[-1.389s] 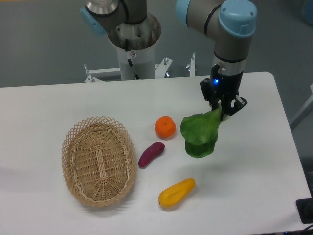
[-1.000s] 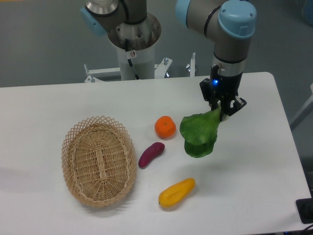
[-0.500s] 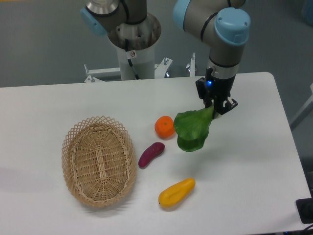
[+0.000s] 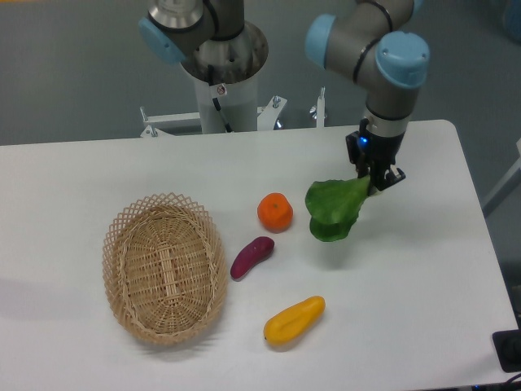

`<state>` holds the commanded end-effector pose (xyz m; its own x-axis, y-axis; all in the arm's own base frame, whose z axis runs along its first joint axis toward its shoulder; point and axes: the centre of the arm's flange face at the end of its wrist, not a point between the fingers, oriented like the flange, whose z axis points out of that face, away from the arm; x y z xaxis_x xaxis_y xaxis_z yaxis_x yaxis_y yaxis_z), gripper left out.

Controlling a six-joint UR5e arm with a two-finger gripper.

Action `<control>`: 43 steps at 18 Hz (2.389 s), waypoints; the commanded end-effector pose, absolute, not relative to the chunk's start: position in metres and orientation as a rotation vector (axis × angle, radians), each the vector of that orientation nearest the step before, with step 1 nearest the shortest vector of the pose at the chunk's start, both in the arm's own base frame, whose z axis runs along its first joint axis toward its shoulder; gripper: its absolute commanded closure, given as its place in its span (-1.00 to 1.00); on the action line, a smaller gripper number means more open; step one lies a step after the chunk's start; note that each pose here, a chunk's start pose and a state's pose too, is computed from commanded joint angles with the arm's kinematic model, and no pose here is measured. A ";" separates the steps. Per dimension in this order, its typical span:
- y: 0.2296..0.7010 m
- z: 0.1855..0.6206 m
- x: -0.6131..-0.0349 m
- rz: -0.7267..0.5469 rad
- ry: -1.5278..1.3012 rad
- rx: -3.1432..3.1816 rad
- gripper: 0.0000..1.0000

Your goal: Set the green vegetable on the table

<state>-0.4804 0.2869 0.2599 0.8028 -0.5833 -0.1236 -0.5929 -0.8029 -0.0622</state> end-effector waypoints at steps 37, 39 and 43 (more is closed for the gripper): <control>0.273 0.415 -0.477 0.416 0.639 -2.841 -1.00; 0.264 0.432 -0.483 0.389 0.635 -2.854 -1.00; 0.233 0.450 -0.499 0.332 0.781 -2.849 -1.00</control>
